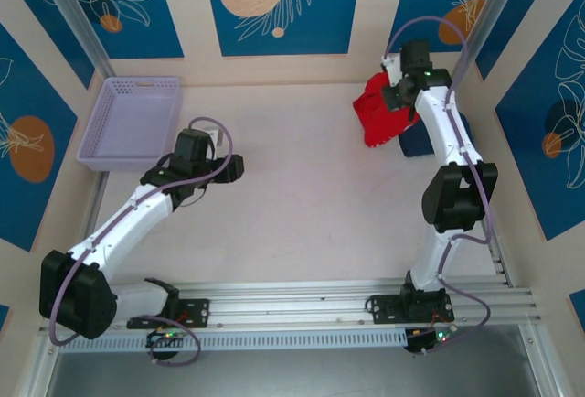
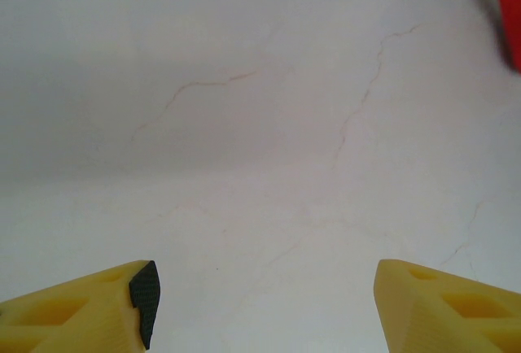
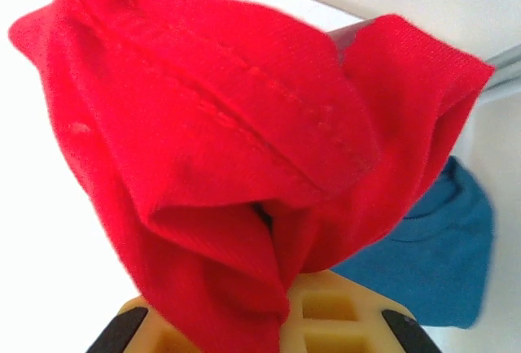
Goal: Fold the inside-out t-shirt
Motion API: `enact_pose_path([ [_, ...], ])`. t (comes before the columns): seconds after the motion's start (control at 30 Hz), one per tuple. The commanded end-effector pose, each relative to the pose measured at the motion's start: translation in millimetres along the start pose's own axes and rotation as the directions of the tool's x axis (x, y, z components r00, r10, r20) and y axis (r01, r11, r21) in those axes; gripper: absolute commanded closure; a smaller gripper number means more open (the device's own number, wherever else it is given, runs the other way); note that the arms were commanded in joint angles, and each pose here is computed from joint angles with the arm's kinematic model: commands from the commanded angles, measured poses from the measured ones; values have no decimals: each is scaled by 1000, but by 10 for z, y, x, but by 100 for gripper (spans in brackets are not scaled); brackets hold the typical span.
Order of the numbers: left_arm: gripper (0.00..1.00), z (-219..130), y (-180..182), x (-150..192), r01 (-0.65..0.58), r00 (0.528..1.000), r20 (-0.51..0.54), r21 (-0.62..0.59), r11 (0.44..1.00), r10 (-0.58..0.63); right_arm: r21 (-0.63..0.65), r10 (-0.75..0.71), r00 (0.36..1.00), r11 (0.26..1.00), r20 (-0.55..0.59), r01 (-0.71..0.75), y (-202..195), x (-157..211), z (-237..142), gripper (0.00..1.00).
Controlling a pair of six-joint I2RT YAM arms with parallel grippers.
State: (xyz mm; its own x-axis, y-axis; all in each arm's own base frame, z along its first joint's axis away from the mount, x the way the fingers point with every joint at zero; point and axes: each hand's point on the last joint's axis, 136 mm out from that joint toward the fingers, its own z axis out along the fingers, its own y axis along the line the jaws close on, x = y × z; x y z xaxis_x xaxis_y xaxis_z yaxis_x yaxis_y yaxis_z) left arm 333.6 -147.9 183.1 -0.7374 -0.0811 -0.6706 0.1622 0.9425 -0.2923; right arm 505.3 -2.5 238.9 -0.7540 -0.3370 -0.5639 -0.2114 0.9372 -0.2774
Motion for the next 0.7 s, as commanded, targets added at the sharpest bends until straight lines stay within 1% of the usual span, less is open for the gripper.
enact_pose_path([
  [0.0,30,-20,-38,92,6,1000,-27,22,1000,-5,43,-73,996,996,-56,76,-227,78,20,100],
  [0.27,29,89,-102,105,0,997,-71,36,999,3,87,-23,997,996,-75,29,-588,183,-7,100],
  [0.57,29,273,-284,111,-20,992,-123,65,998,28,198,62,996,979,-70,-47,-1089,302,-25,100],
  [0.67,29,348,-332,121,-29,990,-139,68,997,38,245,91,991,967,-98,-65,-1278,417,67,100],
])
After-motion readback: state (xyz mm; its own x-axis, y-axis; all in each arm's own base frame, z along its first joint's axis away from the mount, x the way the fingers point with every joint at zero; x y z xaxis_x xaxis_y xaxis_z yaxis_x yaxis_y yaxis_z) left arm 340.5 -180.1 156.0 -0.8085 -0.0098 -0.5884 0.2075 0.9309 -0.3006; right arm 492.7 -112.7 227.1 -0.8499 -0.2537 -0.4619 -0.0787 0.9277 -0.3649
